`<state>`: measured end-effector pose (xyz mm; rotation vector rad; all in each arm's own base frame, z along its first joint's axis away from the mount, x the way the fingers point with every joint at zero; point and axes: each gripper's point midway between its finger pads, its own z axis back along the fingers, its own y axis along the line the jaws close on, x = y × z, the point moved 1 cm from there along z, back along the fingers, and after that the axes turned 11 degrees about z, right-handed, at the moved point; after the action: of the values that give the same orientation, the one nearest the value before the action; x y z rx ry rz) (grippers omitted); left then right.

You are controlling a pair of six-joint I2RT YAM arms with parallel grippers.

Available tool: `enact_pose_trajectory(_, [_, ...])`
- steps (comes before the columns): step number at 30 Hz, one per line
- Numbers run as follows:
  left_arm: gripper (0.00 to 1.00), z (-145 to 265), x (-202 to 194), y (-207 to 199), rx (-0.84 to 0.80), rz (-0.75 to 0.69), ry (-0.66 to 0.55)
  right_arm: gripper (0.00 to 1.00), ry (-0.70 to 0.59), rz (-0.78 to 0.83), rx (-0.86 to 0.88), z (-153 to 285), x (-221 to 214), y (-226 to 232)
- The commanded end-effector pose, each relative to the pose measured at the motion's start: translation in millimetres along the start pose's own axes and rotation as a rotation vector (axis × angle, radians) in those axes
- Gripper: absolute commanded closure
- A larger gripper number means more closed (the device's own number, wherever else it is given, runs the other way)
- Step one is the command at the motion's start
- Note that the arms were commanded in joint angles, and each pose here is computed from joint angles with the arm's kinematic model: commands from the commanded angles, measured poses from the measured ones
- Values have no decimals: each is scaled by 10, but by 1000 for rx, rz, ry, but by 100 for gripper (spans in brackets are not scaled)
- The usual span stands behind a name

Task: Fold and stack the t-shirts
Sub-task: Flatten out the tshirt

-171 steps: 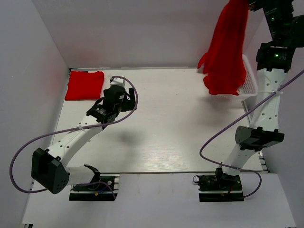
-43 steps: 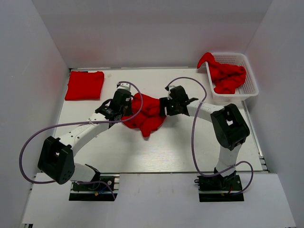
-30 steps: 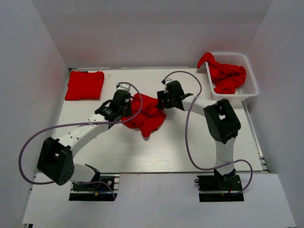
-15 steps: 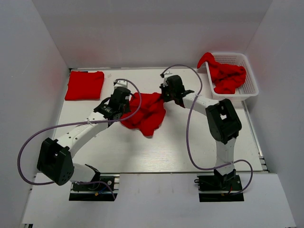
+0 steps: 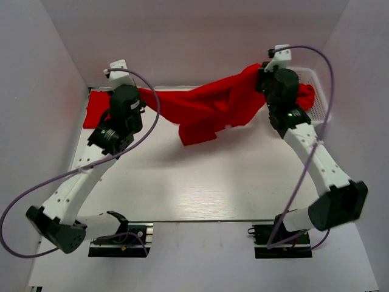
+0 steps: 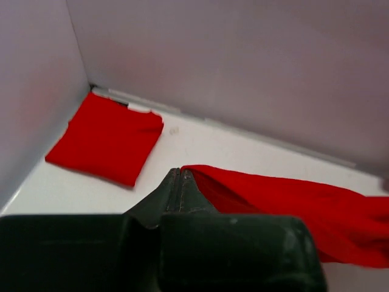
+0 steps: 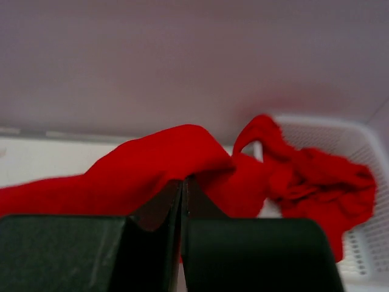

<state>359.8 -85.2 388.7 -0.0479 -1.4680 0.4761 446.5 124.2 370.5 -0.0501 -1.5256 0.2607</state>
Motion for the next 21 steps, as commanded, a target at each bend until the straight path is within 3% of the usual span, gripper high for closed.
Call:
enact_pose_trajectory(1, [100, 324, 790, 158, -10, 84, -187, 100, -147, 51, -115, 422, 604, -400])
enact_pose_trajectory(10, [100, 982, 1575, 465, -102, 188, -336, 100, -374, 81, -257, 1694, 1459, -993])
enact_pose_trajectory(16, [100, 1451, 2034, 500, -271, 245, -418, 100, -546, 106, -113, 2431, 1963, -925])
enact_pose_trajectory(21, [100, 1575, 2114, 478, -333, 248, -430, 100, -596, 131, 25, 2590, 2140, -738])
